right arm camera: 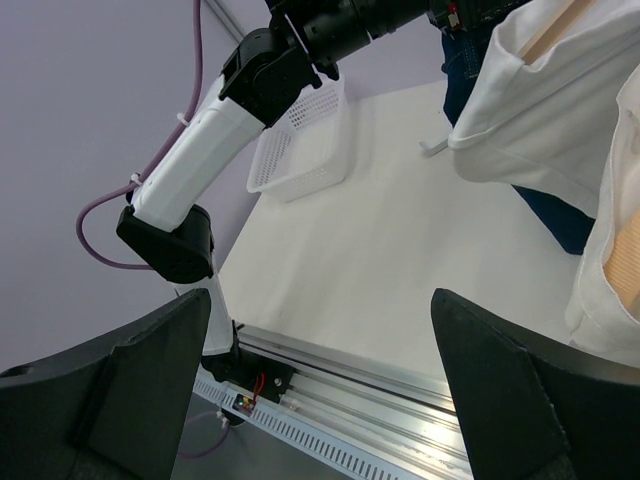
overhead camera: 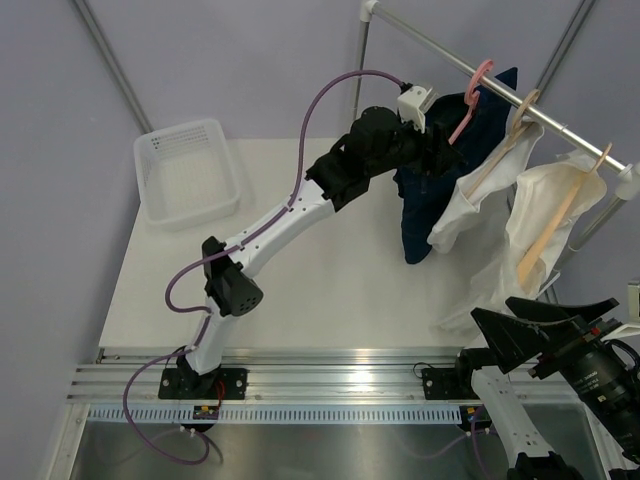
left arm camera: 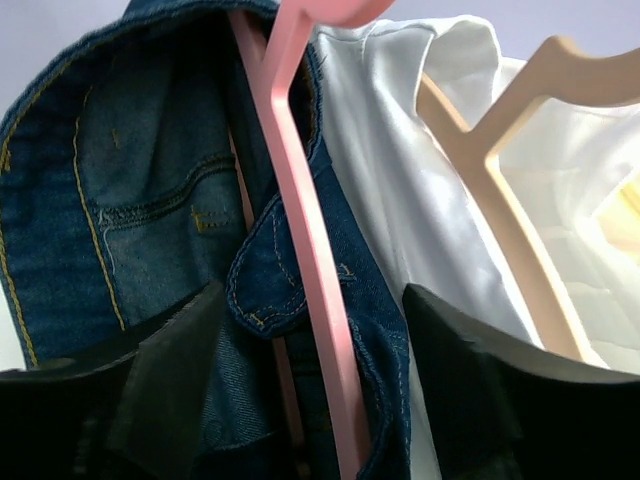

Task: Remove the skirt from the hanger

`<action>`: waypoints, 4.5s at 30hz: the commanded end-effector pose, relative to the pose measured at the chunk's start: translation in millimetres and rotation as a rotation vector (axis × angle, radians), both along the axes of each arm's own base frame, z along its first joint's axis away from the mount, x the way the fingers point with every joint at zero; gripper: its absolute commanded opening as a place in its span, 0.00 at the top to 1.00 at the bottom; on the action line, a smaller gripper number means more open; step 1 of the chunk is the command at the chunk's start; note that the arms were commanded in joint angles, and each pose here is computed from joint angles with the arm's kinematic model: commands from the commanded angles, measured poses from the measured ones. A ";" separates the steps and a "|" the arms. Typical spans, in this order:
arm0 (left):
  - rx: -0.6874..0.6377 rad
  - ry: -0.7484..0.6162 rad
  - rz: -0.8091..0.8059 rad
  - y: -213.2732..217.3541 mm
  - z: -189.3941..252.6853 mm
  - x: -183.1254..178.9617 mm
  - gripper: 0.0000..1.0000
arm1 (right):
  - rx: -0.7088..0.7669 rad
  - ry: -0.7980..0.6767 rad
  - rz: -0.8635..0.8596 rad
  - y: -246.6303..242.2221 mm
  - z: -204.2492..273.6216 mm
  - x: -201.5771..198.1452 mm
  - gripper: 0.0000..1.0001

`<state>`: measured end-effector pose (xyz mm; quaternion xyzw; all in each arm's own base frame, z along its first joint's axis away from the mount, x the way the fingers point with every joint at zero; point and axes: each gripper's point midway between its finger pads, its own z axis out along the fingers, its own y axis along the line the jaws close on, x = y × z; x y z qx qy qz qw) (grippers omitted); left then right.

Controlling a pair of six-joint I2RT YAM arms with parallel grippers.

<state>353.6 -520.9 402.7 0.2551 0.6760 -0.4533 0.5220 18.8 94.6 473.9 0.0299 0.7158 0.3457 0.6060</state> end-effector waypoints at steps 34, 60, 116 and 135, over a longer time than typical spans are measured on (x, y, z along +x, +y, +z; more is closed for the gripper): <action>-0.310 -0.118 0.050 88.3 163.8 -20.1 1.00 | -0.036 0.243 -0.023 -5.1 -59.3 -2.1 0.01; 0.125 0.224 0.182 241.2 33.3 -138.8 1.00 | 0.007 0.360 0.218 33.8 -50.7 113.0 0.10; 0.055 0.677 -0.225 230.0 11.4 -245.9 1.00 | -0.384 0.296 0.479 203.3 -82.6 205.0 0.79; 0.166 0.525 -0.004 280.5 3.1 -236.3 0.01 | -0.410 0.238 0.297 161.3 -59.5 205.7 1.00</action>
